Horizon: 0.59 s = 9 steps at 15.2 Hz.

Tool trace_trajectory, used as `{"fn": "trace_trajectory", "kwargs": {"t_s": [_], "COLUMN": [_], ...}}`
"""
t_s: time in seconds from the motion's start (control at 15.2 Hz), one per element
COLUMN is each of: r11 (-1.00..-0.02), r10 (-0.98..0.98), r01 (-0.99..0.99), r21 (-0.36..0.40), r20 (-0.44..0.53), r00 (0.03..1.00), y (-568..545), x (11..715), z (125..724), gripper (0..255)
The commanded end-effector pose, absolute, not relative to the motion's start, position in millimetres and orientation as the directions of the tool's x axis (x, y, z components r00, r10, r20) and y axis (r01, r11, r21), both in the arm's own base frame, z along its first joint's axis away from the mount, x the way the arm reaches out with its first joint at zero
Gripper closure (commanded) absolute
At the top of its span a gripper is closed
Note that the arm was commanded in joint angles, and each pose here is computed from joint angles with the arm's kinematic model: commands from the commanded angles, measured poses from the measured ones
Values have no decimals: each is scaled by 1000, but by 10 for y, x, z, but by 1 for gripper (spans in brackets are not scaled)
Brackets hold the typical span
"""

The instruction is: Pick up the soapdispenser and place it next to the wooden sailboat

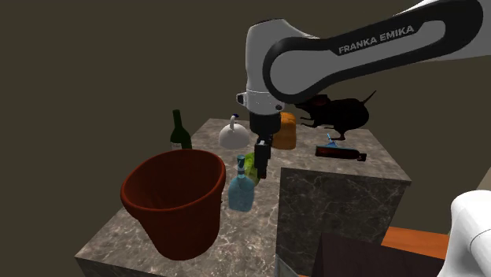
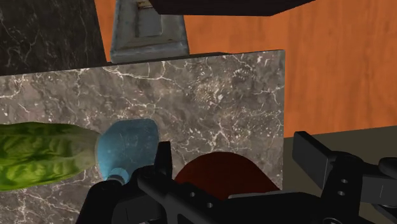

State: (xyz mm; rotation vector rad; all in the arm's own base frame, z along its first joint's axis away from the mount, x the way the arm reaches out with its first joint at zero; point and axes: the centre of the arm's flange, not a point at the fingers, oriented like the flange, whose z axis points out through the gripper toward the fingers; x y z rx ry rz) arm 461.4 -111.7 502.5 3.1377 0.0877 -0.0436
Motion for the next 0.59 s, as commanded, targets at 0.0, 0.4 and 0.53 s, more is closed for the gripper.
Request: {"fn": "trace_trajectory", "kwargs": {"t_s": [0.0, 0.4, 0.53], "r11": [-998, -998, -998], "r10": [56, 55, 54], "r01": [56, 56, 57], "r21": [10, 33, 40], "r20": [-34, -50, -56], "r00": [998, 997, 997], "y": [-1292, -1797, -1966], "x": [4791, 5341, 5524], "z": [4930, 4689, 4609], "gripper": [0, 0, 0]}}
